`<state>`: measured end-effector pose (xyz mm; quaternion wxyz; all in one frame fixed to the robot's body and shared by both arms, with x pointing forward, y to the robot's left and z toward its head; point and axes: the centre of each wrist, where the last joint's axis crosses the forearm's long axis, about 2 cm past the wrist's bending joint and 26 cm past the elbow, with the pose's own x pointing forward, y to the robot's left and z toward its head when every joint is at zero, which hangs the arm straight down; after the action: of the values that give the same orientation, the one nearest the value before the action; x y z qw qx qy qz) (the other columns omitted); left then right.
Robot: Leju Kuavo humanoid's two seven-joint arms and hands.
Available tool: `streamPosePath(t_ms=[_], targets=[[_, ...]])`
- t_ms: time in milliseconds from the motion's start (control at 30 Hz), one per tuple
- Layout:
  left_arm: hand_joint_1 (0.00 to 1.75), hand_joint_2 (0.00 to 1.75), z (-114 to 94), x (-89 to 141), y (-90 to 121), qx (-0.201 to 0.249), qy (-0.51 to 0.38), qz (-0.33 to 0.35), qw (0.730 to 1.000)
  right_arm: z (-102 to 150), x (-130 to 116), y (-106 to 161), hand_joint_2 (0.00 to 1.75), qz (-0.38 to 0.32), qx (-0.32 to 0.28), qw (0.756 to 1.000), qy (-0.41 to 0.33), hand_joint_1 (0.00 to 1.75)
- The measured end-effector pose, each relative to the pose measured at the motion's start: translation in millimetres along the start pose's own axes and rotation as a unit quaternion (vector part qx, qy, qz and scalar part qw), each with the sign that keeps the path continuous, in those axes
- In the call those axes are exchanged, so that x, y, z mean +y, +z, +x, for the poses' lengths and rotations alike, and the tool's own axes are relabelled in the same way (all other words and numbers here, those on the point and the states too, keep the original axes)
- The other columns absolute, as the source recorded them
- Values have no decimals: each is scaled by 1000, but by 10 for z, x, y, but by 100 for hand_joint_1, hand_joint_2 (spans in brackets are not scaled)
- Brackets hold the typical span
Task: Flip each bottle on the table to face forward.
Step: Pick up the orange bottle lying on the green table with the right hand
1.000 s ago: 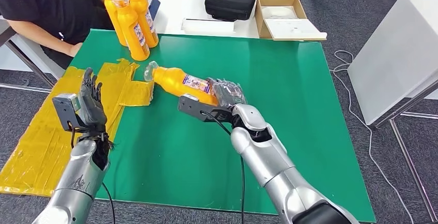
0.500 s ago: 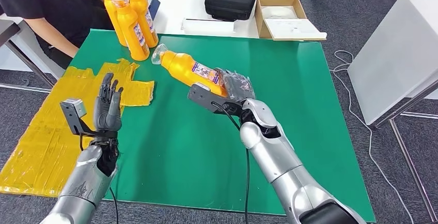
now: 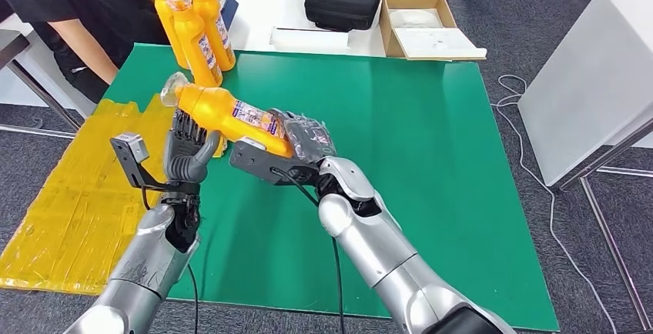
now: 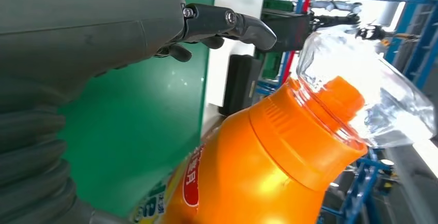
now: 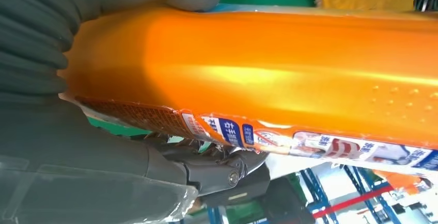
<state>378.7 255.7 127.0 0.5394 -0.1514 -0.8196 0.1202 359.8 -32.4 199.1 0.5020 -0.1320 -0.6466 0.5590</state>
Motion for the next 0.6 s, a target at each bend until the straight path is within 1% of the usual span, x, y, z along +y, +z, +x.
streamPosePath(t_ms=[167, 400, 500, 600], targets=[[0, 175, 38, -50, 2, -6, 10, 6, 1000, 129, 107, 0, 175, 20, -6, 1000, -13, 175], [0, 175, 59, -67, 47, -9, 19, 11, 1000, 199, 150, -6, 175, 29, -14, 999, -4, 175], [0, 175, 64, -56, 110, -3, 40, 10, 999, 241, 216, 6, 175, 36, -18, 999, -2, 175], [0, 175, 60, -68, 178, 14, 77, -7, 997, 286, 357, 42, 175, 46, -19, 999, 8, 175]])
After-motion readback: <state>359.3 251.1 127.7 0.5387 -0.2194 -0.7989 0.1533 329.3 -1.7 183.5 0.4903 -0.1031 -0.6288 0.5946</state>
